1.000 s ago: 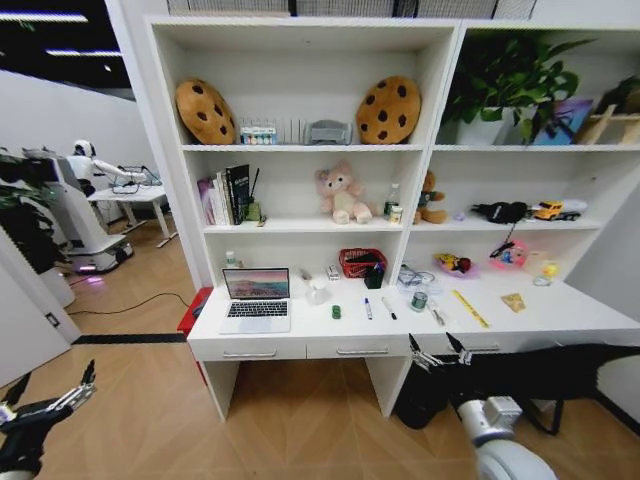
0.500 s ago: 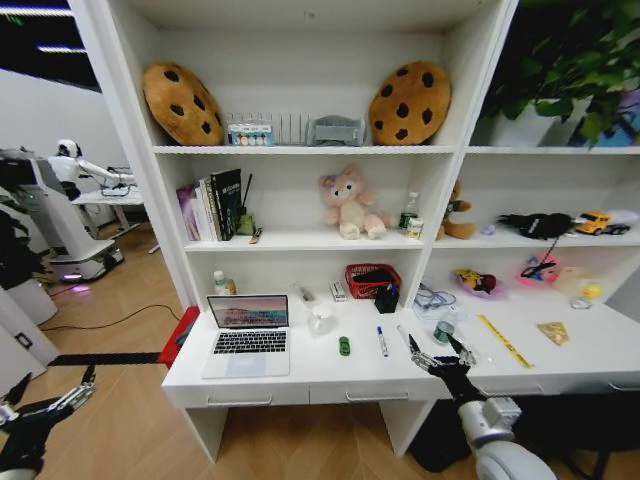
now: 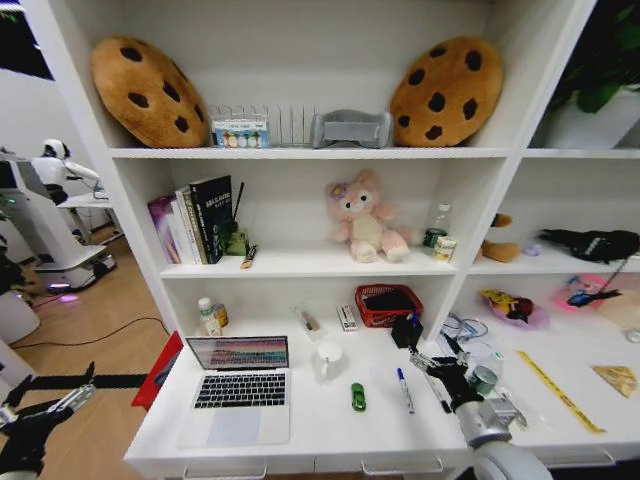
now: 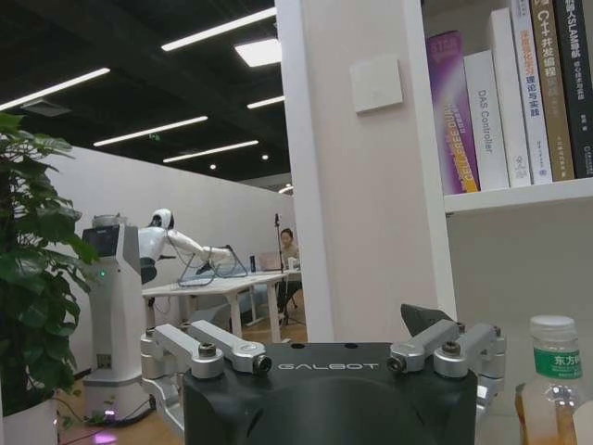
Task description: Organize the objects on the table.
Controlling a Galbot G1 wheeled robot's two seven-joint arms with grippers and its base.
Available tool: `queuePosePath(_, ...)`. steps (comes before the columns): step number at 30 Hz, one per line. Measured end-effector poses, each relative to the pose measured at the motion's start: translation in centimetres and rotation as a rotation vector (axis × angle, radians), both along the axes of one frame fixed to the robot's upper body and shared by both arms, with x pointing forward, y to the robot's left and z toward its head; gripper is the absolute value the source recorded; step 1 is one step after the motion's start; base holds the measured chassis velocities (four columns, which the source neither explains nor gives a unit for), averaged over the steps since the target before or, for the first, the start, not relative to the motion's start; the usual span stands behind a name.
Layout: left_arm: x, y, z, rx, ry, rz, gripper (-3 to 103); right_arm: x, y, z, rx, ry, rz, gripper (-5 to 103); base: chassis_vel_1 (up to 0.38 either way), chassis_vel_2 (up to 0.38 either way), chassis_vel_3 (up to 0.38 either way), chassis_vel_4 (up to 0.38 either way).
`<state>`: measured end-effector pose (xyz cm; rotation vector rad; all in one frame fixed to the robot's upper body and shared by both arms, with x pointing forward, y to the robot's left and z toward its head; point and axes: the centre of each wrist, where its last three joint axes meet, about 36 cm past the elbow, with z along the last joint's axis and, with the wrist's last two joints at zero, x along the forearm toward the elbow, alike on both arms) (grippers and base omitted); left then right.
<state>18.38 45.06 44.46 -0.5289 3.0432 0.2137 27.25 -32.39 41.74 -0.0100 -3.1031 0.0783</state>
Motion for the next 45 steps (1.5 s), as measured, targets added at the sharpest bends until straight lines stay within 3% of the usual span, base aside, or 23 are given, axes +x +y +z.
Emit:
queuePosePath(5,0.2,-0.1,0.1,0.007,0.004,-0.017,100,-0.1,0.1,-0.3,0.004,0.005,-0.007,100,-0.099,0.101,0.055,-0.067)
queuePosePath(7,0.7,0.1,0.5,0.036,0.018,-0.062,92,-0.4,0.2,-0.9,0.005,0.01,-0.02,100,0.025,-0.029,-0.03,0.02)
queuePosePath(10,1.0,0.2,0.8,0.054,0.024,-0.084,92,-0.6,0.3,-1.1,0.009,0.015,-0.027,100,0.06,-0.064,-0.059,0.04)
queuePosePath(12,1.8,0.7,1.8,0.106,0.04,-0.15,76,-1.0,0.7,-1.9,0.027,0.025,-0.049,100,0.057,-0.068,-0.052,0.056)
queuePosePath(14,1.9,0.8,2.2,0.125,0.049,-0.174,76,-1.0,0.9,-2.2,0.034,0.03,-0.054,100,0.0,0.0,0.0,0.0)
queuePosePath(17,2.5,0.9,3.7,0.19,0.073,-0.251,59,-0.9,1.2,-3.0,0.047,0.039,-0.056,100,0.0,0.0,0.0,0.0)
queuePosePath(19,2.8,0.8,3.9,0.201,0.075,-0.266,59,-0.9,1.2,-3.1,0.05,0.041,-0.058,100,0.0,0.0,0.0,0.0)
queuePosePath(21,4.2,0.5,5.2,0.242,0.09,-0.331,43,-0.8,1.1,-3.9,0.056,0.048,-0.067,100,0.0,0.0,0.0,0.0)
queuePosePath(25,5.3,0.1,6.3,0.272,0.102,-0.38,37,-0.4,0.9,-4.4,0.06,0.053,-0.065,100,0.0,0.0,0.0,0.0)
queuePosePath(27,7.4,-0.3,8.0,0.317,0.117,-0.443,20,-0.1,0.7,-4.9,0.064,0.06,-0.067,100,0.0,0.0,0.0,0.0)
queuePosePath(29,8.1,-0.4,8.4,0.332,0.123,-0.465,20,-0.1,0.7,-5.0,0.067,0.063,-0.07,100,0.0,0.0,0.0,0.0)
queuePosePath(30,9.4,-0.5,9.2,0.364,0.135,-0.506,10,-0.1,0.7,-5.3,0.073,0.066,-0.076,100,0.0,0.0,0.0,0.0)
queuePosePath(32,10.0,-0.6,9.5,0.376,0.142,-0.522,10,-0.2,0.7,-5.4,0.075,0.067,-0.079,100,0.0,0.0,0.0,0.0)
queuePosePath(34,11.3,-0.7,10.1,0.402,0.161,-0.563,2,-0.2,0.7,-5.7,0.083,0.069,-0.088,100,0.0,0.0,0.0,0.0)
queuePosePath(41,13.2,-0.7,9.5,0.434,0.22,-0.623,0,-0.6,0.8,-6.6,0.086,0.078,-0.088,100,0.0,0.0,0.0,0.0)
queuePosePath(45,15.1,-1.4,8.5,0.452,0.268,-0.698,0,-0.4,0.7,-6.7,0.088,0.075,-0.093,100,0.0,0.0,0.0,0.0)
